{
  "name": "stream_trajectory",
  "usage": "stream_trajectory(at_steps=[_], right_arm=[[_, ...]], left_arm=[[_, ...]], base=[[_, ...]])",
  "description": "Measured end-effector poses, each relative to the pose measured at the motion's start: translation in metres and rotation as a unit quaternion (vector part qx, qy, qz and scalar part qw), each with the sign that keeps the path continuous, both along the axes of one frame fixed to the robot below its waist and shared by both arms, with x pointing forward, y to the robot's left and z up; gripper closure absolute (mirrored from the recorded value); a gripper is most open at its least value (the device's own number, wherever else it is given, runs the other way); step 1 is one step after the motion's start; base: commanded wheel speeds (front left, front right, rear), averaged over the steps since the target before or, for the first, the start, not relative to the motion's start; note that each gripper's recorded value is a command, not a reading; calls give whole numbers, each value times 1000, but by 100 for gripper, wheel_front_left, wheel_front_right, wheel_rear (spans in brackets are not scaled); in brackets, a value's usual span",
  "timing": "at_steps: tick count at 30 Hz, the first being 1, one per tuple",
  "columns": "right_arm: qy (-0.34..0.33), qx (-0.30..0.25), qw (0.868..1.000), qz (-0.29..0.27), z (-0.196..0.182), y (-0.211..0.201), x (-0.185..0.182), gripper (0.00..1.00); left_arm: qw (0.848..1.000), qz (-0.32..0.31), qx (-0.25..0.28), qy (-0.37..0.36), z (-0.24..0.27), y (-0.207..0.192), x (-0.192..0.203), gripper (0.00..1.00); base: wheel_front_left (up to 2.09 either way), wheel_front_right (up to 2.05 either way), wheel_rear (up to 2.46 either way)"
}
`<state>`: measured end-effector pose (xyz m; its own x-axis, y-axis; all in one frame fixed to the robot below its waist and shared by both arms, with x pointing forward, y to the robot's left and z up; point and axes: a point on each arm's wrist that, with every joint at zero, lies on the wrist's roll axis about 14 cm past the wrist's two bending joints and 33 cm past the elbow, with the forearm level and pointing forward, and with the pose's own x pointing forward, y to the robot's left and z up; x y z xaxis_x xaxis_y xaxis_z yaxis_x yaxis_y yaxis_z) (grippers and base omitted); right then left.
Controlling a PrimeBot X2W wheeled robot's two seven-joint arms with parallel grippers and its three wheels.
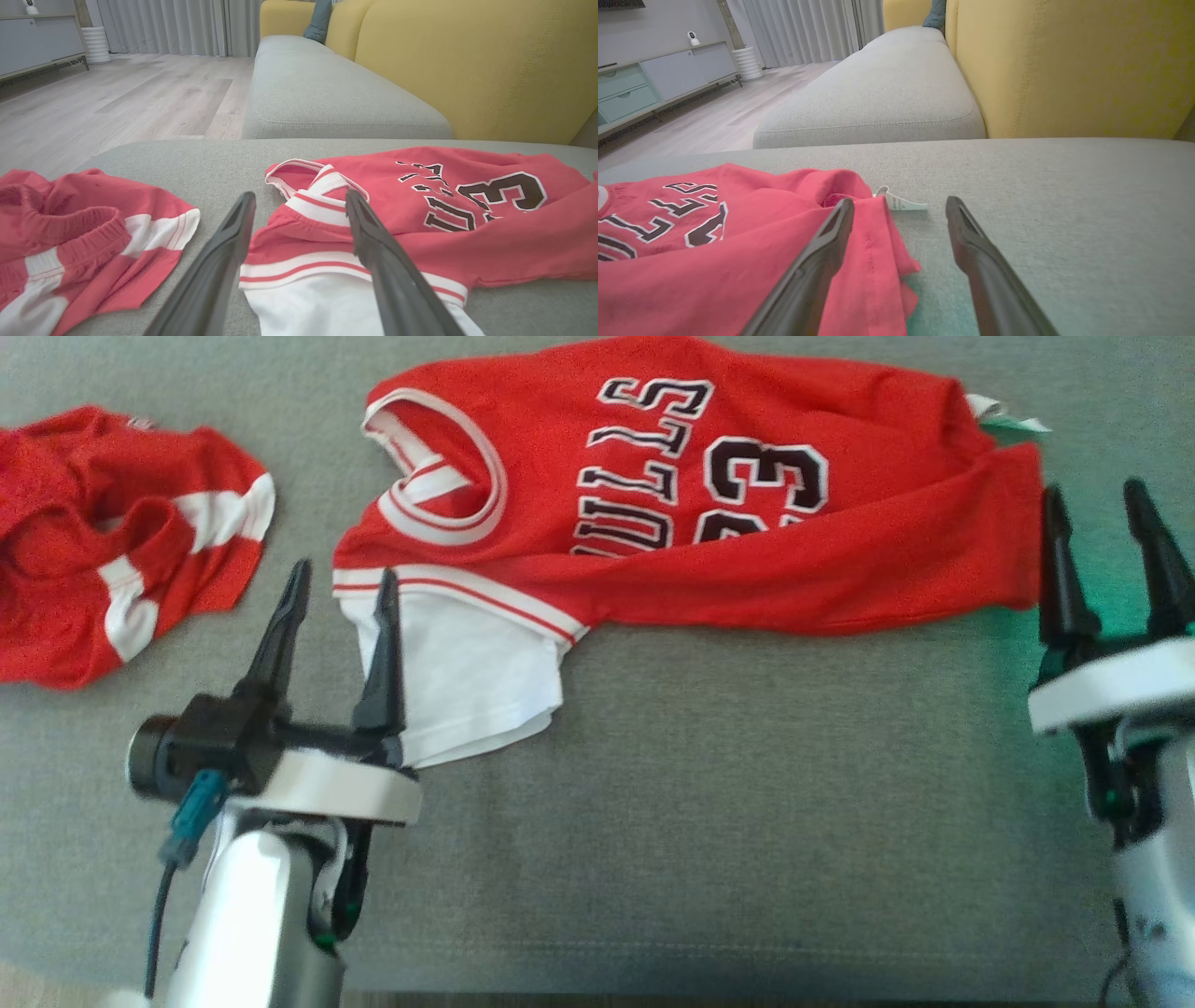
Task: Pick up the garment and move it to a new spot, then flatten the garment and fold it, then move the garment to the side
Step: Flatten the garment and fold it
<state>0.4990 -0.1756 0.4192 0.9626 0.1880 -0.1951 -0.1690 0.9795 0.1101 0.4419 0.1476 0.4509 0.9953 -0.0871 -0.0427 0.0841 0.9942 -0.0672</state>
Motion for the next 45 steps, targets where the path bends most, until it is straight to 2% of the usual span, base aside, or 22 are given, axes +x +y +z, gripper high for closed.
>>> stream_trajectory(at_steps=[3,7,13,25,27,28,32,37,38,39,40,45], right_arm=[[-14,-17,1000,-4,11,-5,-19,0],[-25,-13,1000,-3,26,4,-43,0],[-5,5,1000,-13,28,10,-81,0],[-13,9,1000,-17,39,9,-84,0],[-13,9,1000,-17,39,10,-84,0],[-8,9,1000,-15,38,11,-84,0],[-5,13,1000,-16,36,12,-86,0],[3,15,1000,-18,31,13,-87,0],[4,15,1000,-18,30,13,-87,0],[7,16,1000,-18,29,12,-87,0],[10,18,1000,-19,28,12,-87,0],[52,9,998,-24,8,4,-93,0]], left_arm=[[1000,0,-2,6,-3,-1,-7,0],[1000,-8,-5,5,0,-7,-14,0],[1000,-8,-6,1,6,-7,-22,0],[1000,-10,-3,16,-3,-7,-29,0],[999,-10,-10,47,-18,-7,-34,0],[994,-11,-17,103,-42,-7,-43,0],[979,-16,-33,203,-83,-9,-69,0],[970,-17,-51,238,-94,-10,-72,0],[968,-20,-53,244,-96,-11,-72,27],[967,-21,-53,247,-97,-11,-72,75],[966,-22,-53,251,-97,-11,-70,100],[964,-32,-52,257,-98,-14,-70,100]], base=[[0,0,0],[0,0,0],[0,0,0],[0,0,0],[0,0,0],[0,0,0],[0,0,0],[0,0,0],[0,0,0],[0,0,0],[0,0,0],[0,0,0]])
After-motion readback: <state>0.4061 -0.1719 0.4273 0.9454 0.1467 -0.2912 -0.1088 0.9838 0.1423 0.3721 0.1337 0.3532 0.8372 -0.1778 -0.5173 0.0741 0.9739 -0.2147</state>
